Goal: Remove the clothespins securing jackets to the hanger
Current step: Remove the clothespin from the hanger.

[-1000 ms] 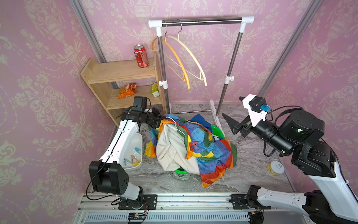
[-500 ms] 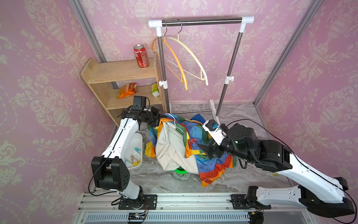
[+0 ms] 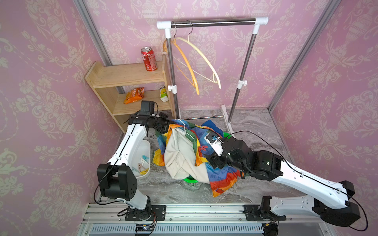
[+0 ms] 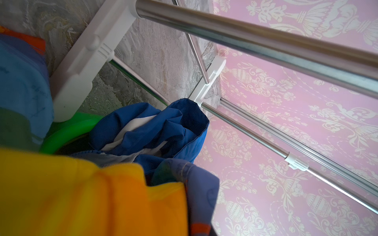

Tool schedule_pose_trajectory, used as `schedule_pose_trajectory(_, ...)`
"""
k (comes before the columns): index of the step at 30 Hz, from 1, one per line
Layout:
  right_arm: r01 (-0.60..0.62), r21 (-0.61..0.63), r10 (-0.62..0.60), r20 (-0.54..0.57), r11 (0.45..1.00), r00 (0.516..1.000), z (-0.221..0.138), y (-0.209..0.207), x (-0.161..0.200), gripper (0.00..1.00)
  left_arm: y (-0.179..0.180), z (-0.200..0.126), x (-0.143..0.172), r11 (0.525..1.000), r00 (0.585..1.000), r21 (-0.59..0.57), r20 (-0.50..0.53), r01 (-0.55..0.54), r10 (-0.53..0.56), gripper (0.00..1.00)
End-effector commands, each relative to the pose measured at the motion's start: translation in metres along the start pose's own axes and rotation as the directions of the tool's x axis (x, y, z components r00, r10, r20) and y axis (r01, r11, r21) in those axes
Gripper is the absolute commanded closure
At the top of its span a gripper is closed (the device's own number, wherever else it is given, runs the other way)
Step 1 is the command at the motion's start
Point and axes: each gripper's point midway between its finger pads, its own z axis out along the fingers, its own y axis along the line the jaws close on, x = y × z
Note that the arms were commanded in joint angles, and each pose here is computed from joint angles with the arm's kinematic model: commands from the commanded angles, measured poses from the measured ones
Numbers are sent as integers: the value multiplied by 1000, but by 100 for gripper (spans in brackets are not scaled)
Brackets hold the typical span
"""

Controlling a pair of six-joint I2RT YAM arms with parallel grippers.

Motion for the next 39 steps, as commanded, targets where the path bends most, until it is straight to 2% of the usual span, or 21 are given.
schedule_pose_trajectory(1, -17, 51, 14, 59, 999, 998, 8, -5, -13, 20, -14, -13, -1, 999, 1000, 41, 26, -11, 10, 100)
schedule_pose_trajectory(6, -4, 35, 2, 45, 999, 999, 23, 1, -12, 24, -14, -16, 2, 999, 1000, 48, 24, -13, 12, 100)
schedule_pose_trajectory(9, 4, 35, -5, 24, 999, 1000, 27, 1, -7, 18, -13, -17, 4, 999, 1000, 48, 23, -12, 11, 100)
schedule_pose_trajectory(12, 3, 34, -3, 9, 999, 1000, 30, 0, -3, 17, -10, -18, 4, 999, 1000, 48, 23, -3, 2, 100)
schedule_pose_trajectory(20, 2, 38, 0, -36, 999, 999, 32, -7, 13, 26, -9, -18, 3, 999, 1000, 53, 20, 2, -4, 100)
schedule_pose_trajectory(23, -4, 31, 5, -40, 1000, 999, 33, -7, 14, 31, -9, -18, 3, 999, 1000, 52, 18, 5, -6, 100)
schedule_pose_trajectory(25, -5, 27, 6, -42, 1000, 999, 34, -6, 14, 39, -9, -18, 3, 999, 1000, 53, 19, 4, -5, 100)
schedule_pose_trajectory(32, -9, 29, 9, -12, 1000, 1000, 34, -7, 7, 47, -6, -17, 5, 999, 1000, 46, 8, 10, -10, 100)
schedule_pose_trajectory(35, -3, 18, 3, -10, 1000, 1000, 36, -4, 5, 57, -4, -17, 5, 999, 1000, 41, 6, 7, -7, 100)
schedule_pose_trajectory(37, -4, 16, 4, -10, 1000, 1000, 36, -4, 3, 67, -4, -17, 6, 999, 1000, 40, 2, 6, -6, 100)
schedule_pose_trajectory(39, 0, 16, 0, -13, 1000, 1000, 37, -4, 4, 70, -4, -17, 6, 999, 1000, 39, 2, 6, -6, 100)
